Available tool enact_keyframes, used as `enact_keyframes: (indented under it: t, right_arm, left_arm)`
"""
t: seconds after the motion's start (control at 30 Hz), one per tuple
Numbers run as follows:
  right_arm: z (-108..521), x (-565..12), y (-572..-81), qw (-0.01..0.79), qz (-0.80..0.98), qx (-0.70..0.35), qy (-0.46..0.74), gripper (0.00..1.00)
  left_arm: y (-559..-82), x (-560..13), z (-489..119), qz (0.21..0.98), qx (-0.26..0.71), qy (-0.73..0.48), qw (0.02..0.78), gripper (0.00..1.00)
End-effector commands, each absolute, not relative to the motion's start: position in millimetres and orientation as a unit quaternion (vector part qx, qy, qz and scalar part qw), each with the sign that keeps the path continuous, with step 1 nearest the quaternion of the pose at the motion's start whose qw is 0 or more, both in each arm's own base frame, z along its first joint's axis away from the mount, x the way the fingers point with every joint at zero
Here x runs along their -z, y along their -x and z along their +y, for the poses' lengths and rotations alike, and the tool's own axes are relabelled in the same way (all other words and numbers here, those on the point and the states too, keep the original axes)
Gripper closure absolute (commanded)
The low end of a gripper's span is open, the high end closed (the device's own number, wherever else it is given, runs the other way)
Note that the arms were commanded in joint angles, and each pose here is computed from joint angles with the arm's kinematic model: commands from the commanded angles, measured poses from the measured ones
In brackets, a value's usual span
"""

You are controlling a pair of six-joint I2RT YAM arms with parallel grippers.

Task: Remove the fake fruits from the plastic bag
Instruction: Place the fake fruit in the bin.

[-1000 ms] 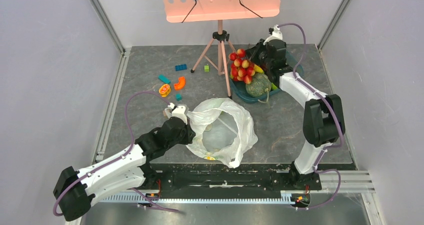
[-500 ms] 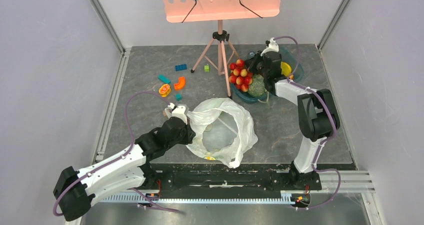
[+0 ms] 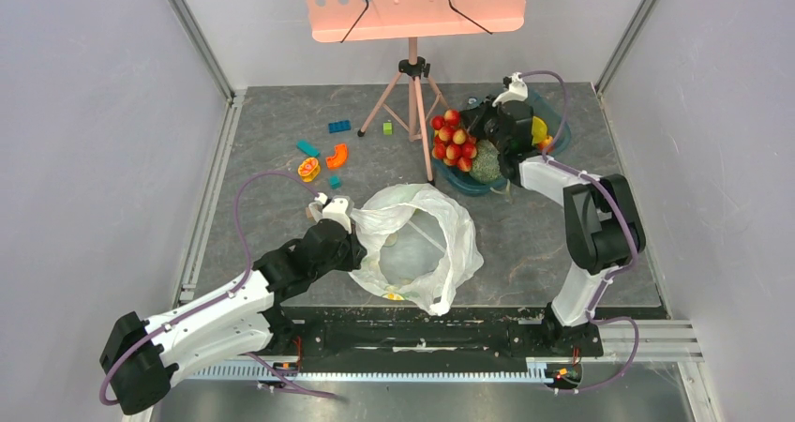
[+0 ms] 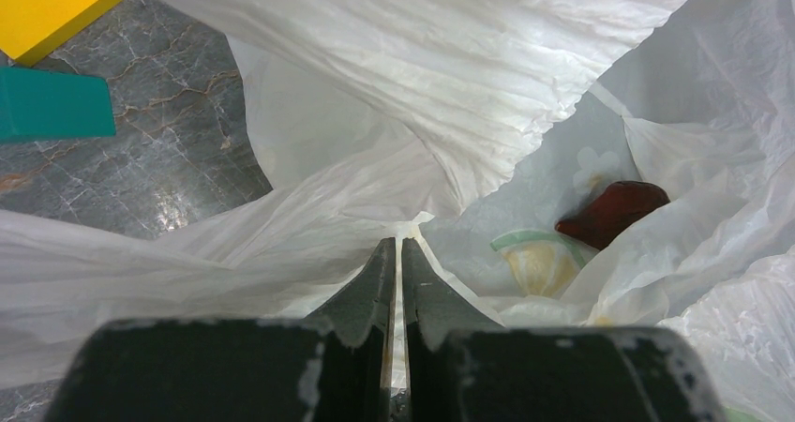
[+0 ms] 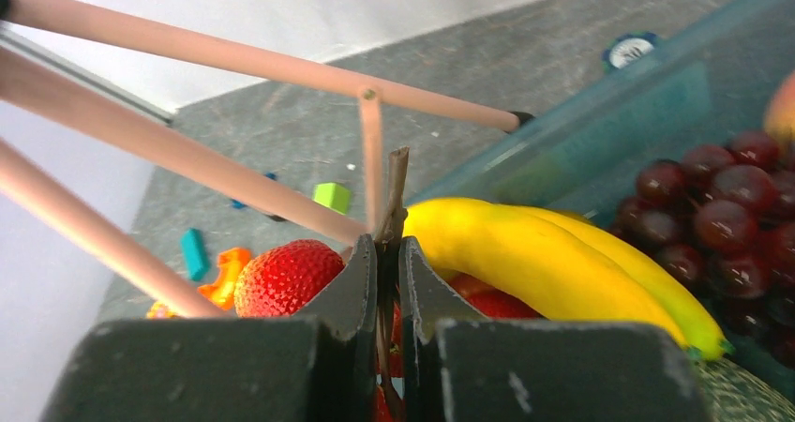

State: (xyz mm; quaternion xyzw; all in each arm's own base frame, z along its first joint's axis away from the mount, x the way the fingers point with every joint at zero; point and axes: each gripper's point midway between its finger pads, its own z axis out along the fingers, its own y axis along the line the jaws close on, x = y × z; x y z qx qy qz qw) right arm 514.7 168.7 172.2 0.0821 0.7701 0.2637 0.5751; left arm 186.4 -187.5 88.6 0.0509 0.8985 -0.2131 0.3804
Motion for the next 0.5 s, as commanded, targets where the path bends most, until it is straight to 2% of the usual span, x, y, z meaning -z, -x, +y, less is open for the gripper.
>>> enact_keyframes:
  t: [0.0,0.13,0.47]
  right_arm:
    - [183.4,-277.2,-515.9,0.635,0.68,-0.36,-0.07,1.0]
    - [168.4,-302.1,-511.9,0.65,0.655,-0.375,-0.085,1.0]
    - [66.8,-312.1,-509.0,0.69,0.661,-0.257,-0.141,1.0]
  left_arm:
    - [-194.8,-105.9,-191.4,0.889,0.223,-0.04,0.399,0.89]
    - [-194.0,-106.4,-189.9,0.888,0.223,-0.039,0.4,0.89]
    - [-193.2,-107.0,-189.6,0.887,0.225,-0.039,0.401,0.89]
